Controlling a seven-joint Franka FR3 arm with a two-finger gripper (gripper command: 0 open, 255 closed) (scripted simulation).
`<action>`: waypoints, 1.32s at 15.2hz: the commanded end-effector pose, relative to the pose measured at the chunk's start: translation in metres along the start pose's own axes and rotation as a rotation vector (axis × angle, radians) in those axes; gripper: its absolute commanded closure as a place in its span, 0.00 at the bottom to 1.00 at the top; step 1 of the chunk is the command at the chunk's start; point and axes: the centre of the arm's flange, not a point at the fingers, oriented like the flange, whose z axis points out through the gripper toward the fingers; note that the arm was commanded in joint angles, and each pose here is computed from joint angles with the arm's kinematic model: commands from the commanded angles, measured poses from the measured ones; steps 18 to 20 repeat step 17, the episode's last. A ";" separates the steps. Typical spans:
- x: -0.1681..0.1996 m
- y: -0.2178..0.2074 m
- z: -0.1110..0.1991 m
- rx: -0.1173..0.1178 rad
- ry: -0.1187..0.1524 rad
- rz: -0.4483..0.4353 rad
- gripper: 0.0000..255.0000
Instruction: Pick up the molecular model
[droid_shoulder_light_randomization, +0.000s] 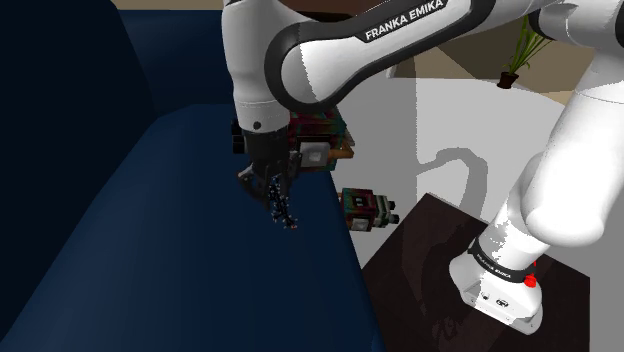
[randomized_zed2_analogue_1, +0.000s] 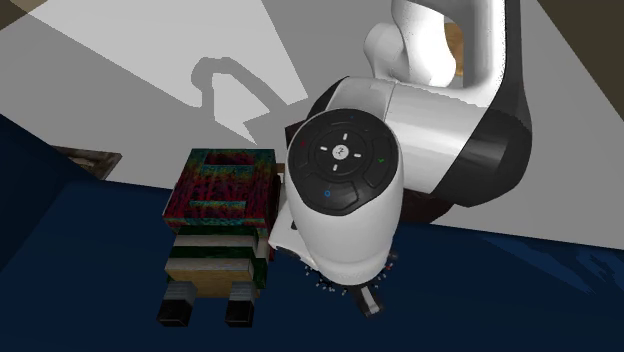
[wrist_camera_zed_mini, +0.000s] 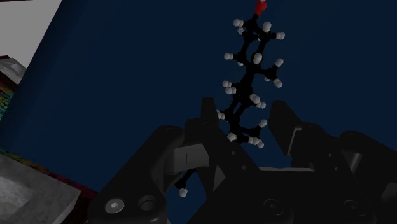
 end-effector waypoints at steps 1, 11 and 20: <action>-0.001 0.000 -0.005 0.000 0.000 0.000 1.00; -0.009 -0.001 -0.057 0.000 0.000 0.000 1.00; -0.012 -0.001 -0.079 0.000 0.000 0.000 1.00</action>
